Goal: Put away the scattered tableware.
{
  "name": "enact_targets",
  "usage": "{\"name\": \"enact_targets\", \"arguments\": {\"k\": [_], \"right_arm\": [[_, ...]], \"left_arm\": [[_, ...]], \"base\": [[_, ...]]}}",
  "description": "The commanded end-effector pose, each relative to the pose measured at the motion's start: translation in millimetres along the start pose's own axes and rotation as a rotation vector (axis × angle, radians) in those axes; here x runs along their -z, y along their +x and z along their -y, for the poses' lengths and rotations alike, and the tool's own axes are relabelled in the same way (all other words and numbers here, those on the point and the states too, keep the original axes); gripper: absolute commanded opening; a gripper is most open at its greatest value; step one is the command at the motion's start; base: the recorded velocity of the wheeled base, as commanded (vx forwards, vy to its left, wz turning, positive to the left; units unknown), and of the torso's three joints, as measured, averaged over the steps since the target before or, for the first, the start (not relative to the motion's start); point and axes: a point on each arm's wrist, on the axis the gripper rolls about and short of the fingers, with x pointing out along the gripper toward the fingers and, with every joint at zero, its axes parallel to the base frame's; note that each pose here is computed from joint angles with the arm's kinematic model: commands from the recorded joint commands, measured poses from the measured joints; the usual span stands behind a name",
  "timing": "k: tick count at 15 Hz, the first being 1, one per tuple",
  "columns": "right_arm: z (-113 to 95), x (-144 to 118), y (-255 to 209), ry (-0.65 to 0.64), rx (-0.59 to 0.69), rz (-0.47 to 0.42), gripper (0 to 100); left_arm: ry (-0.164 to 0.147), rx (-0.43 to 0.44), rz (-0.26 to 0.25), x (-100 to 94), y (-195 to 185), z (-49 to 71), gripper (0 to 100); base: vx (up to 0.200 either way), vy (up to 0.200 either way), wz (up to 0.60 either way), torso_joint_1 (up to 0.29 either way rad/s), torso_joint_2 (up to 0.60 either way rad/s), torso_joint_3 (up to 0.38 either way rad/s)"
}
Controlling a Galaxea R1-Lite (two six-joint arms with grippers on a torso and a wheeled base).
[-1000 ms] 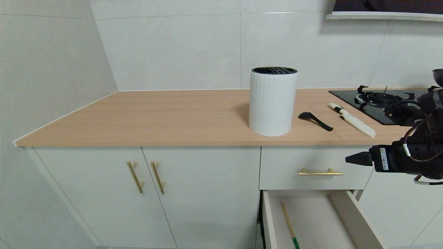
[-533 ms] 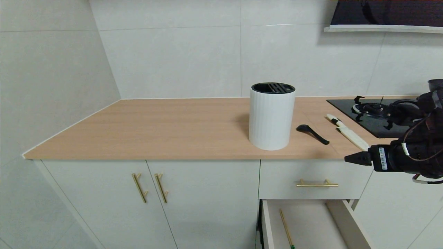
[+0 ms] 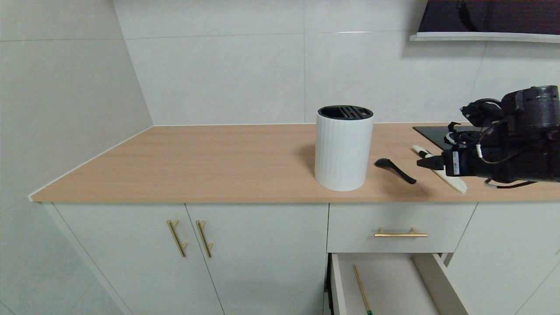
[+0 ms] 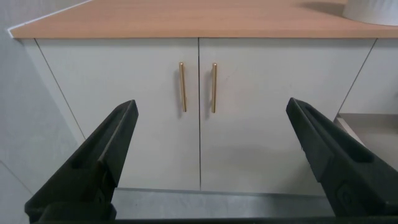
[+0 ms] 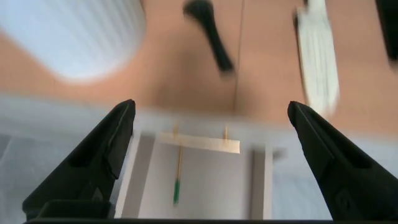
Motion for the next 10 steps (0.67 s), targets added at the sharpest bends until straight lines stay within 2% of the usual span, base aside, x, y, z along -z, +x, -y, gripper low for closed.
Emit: {"name": "enact_targets", "arguments": {"k": [1,2,5,10], "right_arm": [[13,-11,59,-0.01,-0.033,-0.011,100],[16,-13,69,-0.038,-0.055,-0.005,100],[16,0,92,-0.097,-0.174,-0.034,100],[36,20,125,-0.127,-0.183,-0.037,100]], "left_arm": [[0.0,0.0,0.0,0.0,0,0.0,100],[0.0,0.0,0.0,0.0,0,0.0,100],[0.0,0.0,0.0,0.0,0,0.0,100],[0.0,0.0,0.0,0.0,0,0.0,100]], "base": [[0.0,0.0,0.0,0.0,0.0,0.0],[0.0,0.0,0.0,0.0,0.0,0.0],[0.0,0.0,0.0,0.0,0.0,0.0],[0.0,0.0,0.0,0.0,0.0,0.0]]}}
